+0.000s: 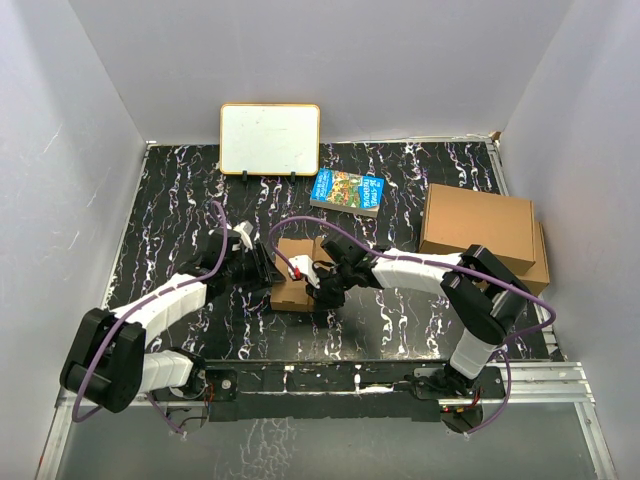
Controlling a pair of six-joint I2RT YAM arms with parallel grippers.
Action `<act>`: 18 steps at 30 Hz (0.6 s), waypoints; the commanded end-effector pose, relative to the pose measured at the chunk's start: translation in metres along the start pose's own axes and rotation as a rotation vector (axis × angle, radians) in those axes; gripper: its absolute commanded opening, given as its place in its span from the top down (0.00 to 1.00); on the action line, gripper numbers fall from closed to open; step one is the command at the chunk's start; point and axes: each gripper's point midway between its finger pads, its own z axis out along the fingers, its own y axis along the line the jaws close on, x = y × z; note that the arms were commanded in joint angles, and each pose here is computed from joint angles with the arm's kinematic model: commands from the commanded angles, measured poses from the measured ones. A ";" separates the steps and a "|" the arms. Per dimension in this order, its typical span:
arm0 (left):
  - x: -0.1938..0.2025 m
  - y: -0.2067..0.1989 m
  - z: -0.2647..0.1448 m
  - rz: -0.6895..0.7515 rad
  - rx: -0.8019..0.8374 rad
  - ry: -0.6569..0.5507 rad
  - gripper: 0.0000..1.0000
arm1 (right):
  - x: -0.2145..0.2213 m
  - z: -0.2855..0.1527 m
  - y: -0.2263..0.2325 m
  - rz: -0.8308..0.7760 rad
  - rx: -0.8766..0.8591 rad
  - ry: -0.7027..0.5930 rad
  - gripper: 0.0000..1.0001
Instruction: Fold the paper box
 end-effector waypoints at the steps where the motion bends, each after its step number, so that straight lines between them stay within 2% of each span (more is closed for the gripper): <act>1: 0.009 -0.008 0.002 -0.010 0.037 0.027 0.57 | -0.032 -0.003 -0.005 -0.054 0.006 -0.070 0.92; 18: 0.011 -0.001 0.010 -0.028 -0.052 0.005 0.59 | -0.046 -0.006 0.001 -0.078 0.014 -0.077 0.92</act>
